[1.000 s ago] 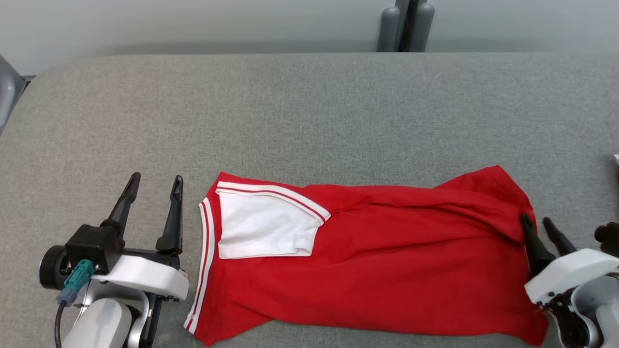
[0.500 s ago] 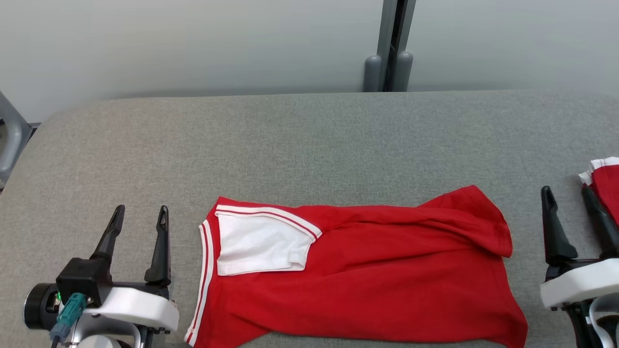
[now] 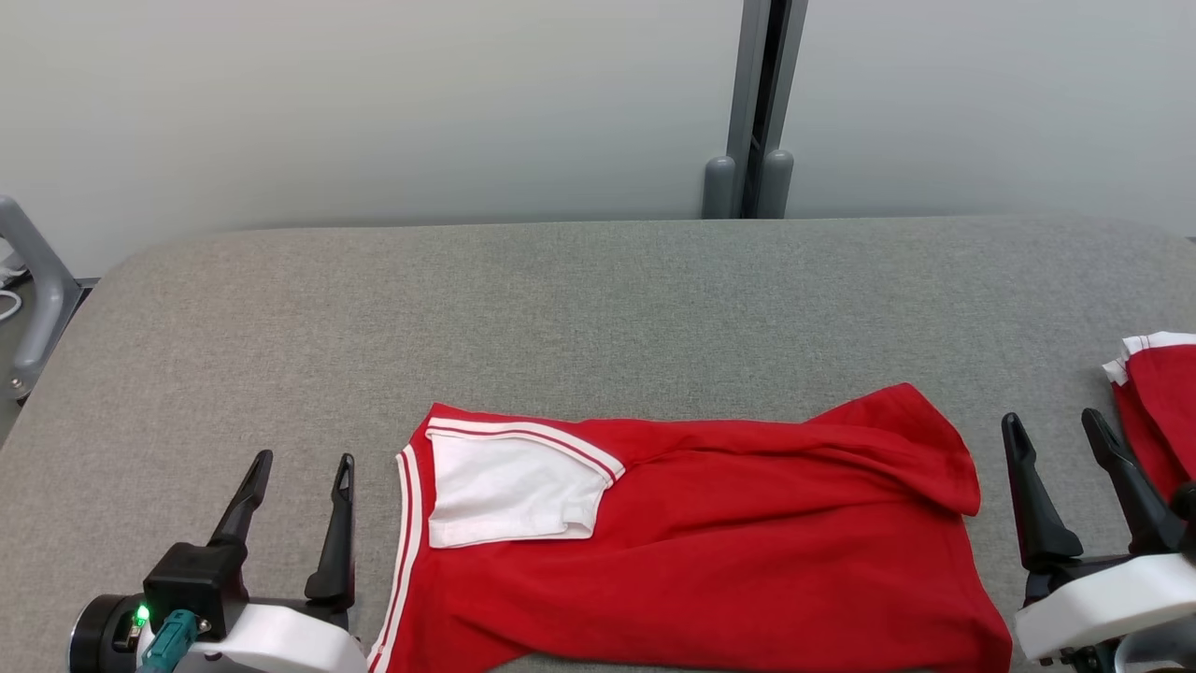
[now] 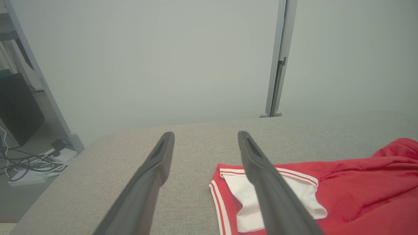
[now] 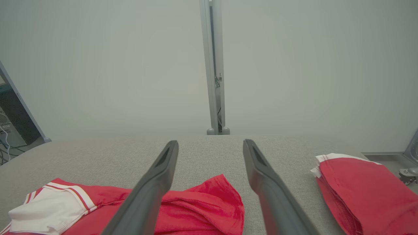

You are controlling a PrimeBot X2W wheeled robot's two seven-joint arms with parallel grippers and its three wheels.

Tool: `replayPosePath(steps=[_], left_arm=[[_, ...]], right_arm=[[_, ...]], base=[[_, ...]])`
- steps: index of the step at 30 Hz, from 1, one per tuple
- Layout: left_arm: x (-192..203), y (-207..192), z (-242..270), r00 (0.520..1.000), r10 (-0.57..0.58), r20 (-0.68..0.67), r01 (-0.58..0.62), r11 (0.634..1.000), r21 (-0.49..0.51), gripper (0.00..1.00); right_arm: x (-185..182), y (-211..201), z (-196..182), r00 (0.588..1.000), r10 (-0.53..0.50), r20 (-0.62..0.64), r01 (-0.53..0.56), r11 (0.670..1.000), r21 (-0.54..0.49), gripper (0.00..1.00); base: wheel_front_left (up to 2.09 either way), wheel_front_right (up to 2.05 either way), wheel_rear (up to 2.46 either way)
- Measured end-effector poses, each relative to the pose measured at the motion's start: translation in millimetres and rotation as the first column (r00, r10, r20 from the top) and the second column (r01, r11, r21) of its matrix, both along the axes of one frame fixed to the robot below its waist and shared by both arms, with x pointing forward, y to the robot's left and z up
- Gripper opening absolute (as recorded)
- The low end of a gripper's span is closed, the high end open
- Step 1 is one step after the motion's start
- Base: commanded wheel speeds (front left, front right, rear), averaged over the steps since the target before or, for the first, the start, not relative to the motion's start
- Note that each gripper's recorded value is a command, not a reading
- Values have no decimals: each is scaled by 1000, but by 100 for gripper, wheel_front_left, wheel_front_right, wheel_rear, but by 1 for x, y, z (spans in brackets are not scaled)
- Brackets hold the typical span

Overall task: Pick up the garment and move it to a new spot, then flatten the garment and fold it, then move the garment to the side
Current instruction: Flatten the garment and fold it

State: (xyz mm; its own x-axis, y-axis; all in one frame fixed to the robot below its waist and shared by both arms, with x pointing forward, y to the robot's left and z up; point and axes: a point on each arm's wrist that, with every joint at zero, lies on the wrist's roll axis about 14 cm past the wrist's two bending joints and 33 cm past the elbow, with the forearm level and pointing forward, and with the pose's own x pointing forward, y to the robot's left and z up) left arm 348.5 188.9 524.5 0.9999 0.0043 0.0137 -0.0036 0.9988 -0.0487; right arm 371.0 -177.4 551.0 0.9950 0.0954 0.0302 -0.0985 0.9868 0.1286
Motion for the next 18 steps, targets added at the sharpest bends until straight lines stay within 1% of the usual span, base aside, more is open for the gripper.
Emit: replayPosePath(steps=[13,16,18], left_arm=[[-1,-3,-4,1000,-9,-18,9,1000,-4,100],[5,-11,-6,999,-46,-28,46,999,-11,100],[10,-21,-12,994,-92,-55,90,996,-24,100]], right_arm=[[2,4,3,1000,7,8,-7,1000,-7,100],[5,5,3,1000,9,8,-9,1000,-5,100],[7,5,0,1000,9,2,-9,1000,-5,100]], base=[[0,0,0],[0,0,0],[0,0,0]])
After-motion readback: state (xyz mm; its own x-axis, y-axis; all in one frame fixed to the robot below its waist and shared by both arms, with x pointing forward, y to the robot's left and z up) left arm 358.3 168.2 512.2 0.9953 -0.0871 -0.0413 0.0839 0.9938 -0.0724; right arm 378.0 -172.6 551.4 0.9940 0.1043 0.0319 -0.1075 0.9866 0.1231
